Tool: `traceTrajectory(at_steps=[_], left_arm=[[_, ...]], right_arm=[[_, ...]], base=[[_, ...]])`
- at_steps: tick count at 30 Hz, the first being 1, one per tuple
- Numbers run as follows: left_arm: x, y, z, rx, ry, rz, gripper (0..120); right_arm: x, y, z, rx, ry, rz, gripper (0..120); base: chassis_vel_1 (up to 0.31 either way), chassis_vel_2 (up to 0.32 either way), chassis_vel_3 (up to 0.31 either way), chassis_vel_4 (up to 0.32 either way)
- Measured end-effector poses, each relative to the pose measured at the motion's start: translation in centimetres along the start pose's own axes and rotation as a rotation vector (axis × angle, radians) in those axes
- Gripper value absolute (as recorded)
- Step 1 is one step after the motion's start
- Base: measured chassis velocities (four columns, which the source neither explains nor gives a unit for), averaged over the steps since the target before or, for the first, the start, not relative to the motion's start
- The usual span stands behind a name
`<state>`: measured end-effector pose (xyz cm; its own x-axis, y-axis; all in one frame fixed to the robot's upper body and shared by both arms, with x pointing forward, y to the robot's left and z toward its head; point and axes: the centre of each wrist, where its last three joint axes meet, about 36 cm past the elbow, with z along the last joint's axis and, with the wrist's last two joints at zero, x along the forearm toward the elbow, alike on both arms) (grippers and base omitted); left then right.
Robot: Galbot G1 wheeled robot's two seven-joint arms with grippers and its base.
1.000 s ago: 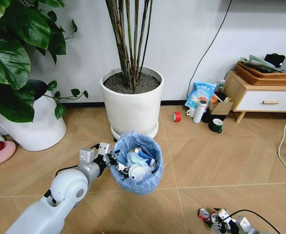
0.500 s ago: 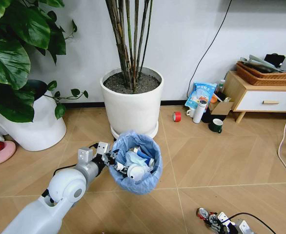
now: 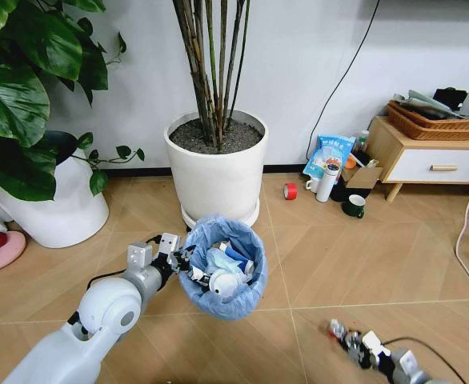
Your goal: Pick up the trash bin and place the garbage on the floor into it.
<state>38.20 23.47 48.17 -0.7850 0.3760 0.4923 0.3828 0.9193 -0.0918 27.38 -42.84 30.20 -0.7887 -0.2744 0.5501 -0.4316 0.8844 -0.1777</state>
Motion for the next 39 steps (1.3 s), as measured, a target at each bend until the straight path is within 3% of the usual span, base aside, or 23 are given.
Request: traceTrajectory(at_steps=[8, 11, 12, 14, 16, 19, 27, 33, 39], left_arm=[[-0.9, 0.1, 0.4, -0.005, 0.025, 0.001, 0], [-1.5, 0.2, 0.4, -0.003, 0.037, 0.009, 0], [-1.5, 0.2, 0.4, -0.003, 0.037, 0.009, 0], [-2.0, 0.3, 0.3, -0.001, 0.045, 0.016, 0], [-2.1, 0.4, 0.3, -0.001, 0.048, 0.017, 0], [-2.9, 0.4, 0.1, 0.006, 0.06, 0.03, 0], [-5.4, -0.5, -0.8, 0.021, 0.064, 0.069, 0], [-7.5, -1.7, -3.3, 0.023, 0.045, 0.099, 0], [-8.2, -2.0, -4.2, 0.023, 0.041, 0.108, 0]], right_arm=[[0.9, -1.8, -10.7, 0.081, -0.308, 0.081, 47], [1.6, -1.1, -16.1, 0.102, -0.439, 0.074, 47], [1.6, -1.1, -16.1, 0.102, -0.439, 0.074, 47], [2.5, 0.0, -20.2, 0.103, -0.523, 0.039, 47], [2.7, 0.3, -21.1, 0.104, -0.54, 0.027, 47], [3.7, 2.0, -25.8, 0.118, -0.615, -0.055, 47], [3.6, 4.1, -29.9, 0.136, -0.646, -0.193, 47], [3.0, 5.3, -29.5, 0.126, -0.614, -0.257, 47], [1.3, 6.4, -28.6, 0.12, -0.575, -0.29, 47]], base=[[0.0, 0.0, 0.0, 0.0], [0.0, 0.0, 0.0, 0.0], [0.0, 0.0, 0.0, 0.0], [0.0, 0.0, 0.0, 0.0], [0.0, 0.0, 0.0, 0.0], [0.0, 0.0, 0.0, 0.0], [0.0, 0.0, 0.0, 0.0], [0.0, 0.0, 0.0, 0.0], [0.0, 0.0, 0.0, 0.0]])
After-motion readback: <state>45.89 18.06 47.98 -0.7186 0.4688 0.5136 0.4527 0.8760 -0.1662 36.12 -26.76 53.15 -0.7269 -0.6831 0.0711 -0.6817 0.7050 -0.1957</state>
